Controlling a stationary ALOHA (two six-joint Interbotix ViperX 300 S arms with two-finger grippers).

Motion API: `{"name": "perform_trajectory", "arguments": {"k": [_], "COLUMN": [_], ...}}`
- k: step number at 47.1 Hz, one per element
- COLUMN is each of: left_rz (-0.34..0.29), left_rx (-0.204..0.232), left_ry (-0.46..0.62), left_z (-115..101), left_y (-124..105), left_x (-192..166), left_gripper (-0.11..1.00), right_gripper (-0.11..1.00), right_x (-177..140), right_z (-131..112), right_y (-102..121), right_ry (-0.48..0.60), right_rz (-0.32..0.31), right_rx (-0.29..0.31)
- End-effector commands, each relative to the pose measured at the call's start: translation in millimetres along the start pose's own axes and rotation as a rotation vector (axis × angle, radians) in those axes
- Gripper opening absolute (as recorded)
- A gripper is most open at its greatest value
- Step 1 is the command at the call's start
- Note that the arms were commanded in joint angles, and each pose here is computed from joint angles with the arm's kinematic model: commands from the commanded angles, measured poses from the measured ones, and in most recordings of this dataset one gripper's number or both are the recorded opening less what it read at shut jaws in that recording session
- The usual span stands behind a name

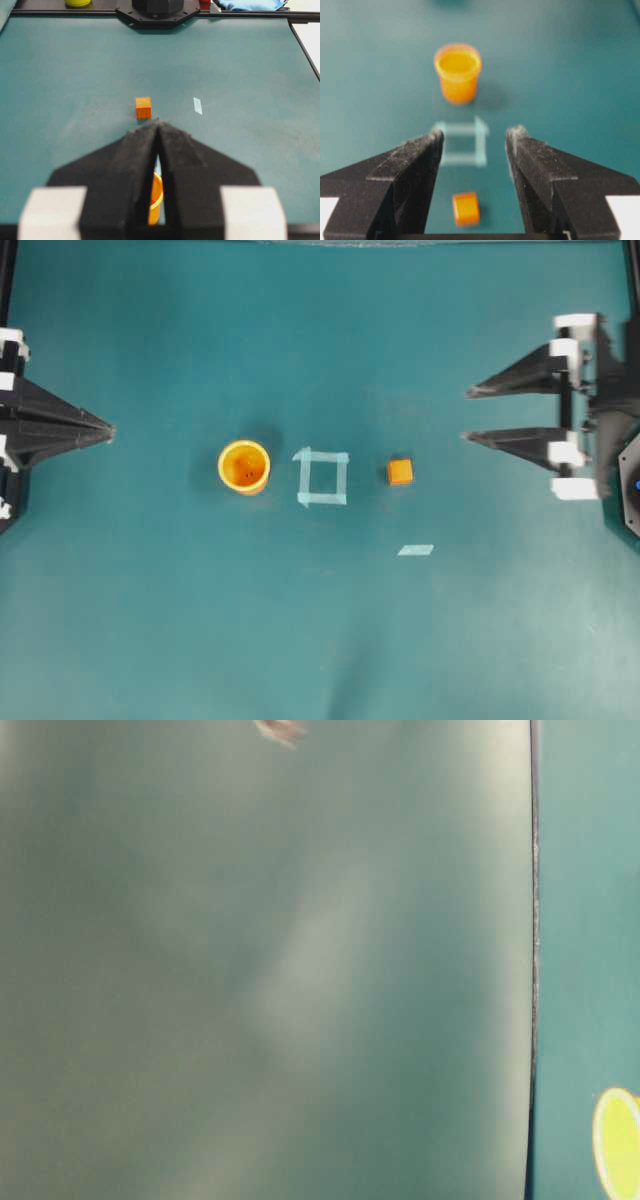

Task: Move the block backward with right arm.
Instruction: 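Move the right gripper left toward the small orange cube, then lower the right gripper around the orange cube and close it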

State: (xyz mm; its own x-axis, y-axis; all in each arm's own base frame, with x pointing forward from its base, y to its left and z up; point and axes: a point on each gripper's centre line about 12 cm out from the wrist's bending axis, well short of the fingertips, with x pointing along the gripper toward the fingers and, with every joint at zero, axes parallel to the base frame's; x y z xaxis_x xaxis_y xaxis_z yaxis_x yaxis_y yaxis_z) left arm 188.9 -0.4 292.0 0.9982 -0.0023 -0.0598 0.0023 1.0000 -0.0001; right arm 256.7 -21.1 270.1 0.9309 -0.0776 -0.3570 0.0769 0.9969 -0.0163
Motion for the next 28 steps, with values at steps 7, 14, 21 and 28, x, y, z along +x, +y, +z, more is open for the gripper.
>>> {"name": "perform_trajectory", "arguments": {"k": [7, 14, 21, 28], "left_rz": [-0.002, -0.002, -0.002, -0.002], "left_rx": [0.003, 0.003, 0.003, 0.003], "left_ry": [-0.025, -0.026, -0.026, -0.026], "left_z": [11.1, 11.2, 11.1, 11.1], "left_y": [-0.3, -0.3, -0.3, -0.3], "left_x": [2.0, 2.2, 2.5, 2.5], "left_gripper": [0.0, 0.0, 0.0, 0.0], "right_gripper": [0.59, 0.61, 0.63, 0.63], "right_x": [44.0, 80.9, 110.4, 126.6], "right_z": [-21.4, -42.5, -60.8, -81.6], "right_y": [0.1, -1.4, -1.9, 0.4], "right_ry": [0.232, 0.4, 0.493, 0.546], "right_rz": [0.003, 0.008, 0.015, 0.027], "right_rx": [-0.039, -0.12, -0.154, -0.157]}}
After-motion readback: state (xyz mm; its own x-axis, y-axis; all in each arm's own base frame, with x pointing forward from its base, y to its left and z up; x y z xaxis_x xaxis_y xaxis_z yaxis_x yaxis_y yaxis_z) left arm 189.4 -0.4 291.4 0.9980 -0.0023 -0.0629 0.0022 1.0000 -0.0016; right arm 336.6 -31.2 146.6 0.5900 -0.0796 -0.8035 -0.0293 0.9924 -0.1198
